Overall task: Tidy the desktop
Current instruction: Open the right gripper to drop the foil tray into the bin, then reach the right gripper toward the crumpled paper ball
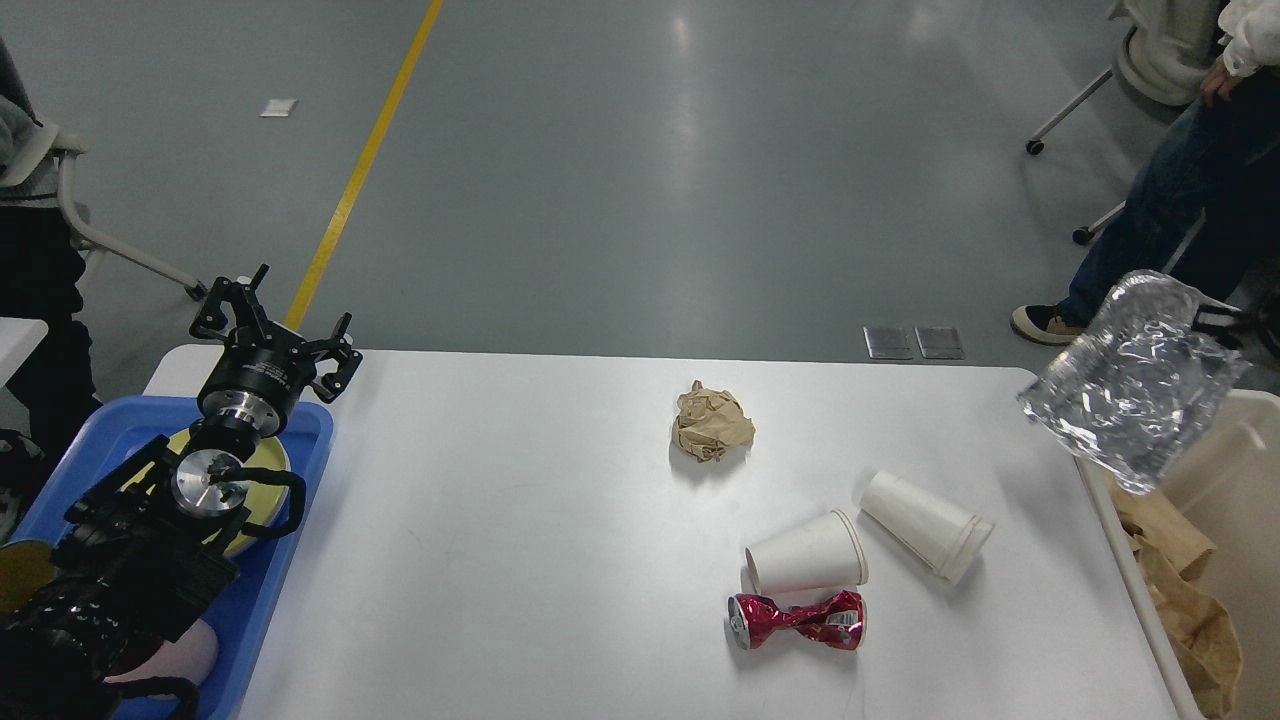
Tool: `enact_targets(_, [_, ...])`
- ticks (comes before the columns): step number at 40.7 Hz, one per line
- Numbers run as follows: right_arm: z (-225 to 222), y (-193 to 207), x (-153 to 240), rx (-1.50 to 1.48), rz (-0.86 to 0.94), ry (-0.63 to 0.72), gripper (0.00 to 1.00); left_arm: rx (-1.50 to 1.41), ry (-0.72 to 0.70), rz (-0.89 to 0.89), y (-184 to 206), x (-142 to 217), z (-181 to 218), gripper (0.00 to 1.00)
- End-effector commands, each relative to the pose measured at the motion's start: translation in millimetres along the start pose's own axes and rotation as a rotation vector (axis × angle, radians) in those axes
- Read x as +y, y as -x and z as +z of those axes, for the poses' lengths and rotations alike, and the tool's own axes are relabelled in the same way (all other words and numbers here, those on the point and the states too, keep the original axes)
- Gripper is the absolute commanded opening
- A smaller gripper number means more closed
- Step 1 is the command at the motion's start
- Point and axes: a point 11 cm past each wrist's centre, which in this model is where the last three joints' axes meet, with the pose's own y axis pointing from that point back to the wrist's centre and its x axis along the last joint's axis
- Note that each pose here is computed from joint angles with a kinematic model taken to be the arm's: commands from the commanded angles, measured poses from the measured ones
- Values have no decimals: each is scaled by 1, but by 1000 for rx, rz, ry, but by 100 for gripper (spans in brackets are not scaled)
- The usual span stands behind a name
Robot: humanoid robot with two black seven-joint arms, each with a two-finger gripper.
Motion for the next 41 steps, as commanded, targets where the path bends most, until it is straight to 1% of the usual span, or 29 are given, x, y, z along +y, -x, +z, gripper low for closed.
enact_targets(1, [45,9,-23,-82,223,124,0,0,0,0,0,0,0,98])
enact_targets(5, [55,29,-34,-88,291,151,0,0,0,0,0,0,0,98])
enact_targets(8, [67,52,-43,-68,281,179,0,0,0,0,0,0,0,98])
enact_targets(12, [76,63,-47,-56,264,197,0,0,0,0,0,0,0,98])
enact_targets(13, [77,65,-48,-67,252,193,49,0,0,0,0,0,0,98])
enact_targets(14, [78,65,-48,-65,251,192,99,0,0,0,0,0,0,98])
enact_targets(15, [79,65,-48,-71,250,190,100,0,0,0,0,0,0,98])
enact_targets(16, [81,65,-48,-77,251,193,96,0,0,0,0,0,0,98])
enact_targets(17, [82,65,-48,-83,249,194,100,0,0,0,0,0,0,98])
enact_targets(25, [84,73,-50,-139,233,186,100,0,0,0,0,0,0,98])
enact_targets(33, [76,68,-49,-152,241,170,100,0,0,0,0,0,0,98])
enact_targets(36, [63,63,-47,-167,245,142,100,0,0,0,0,0,0,98])
enact_targets(41, [22,32,-34,-238,269,47,100,0,0,0,0,0,0,98])
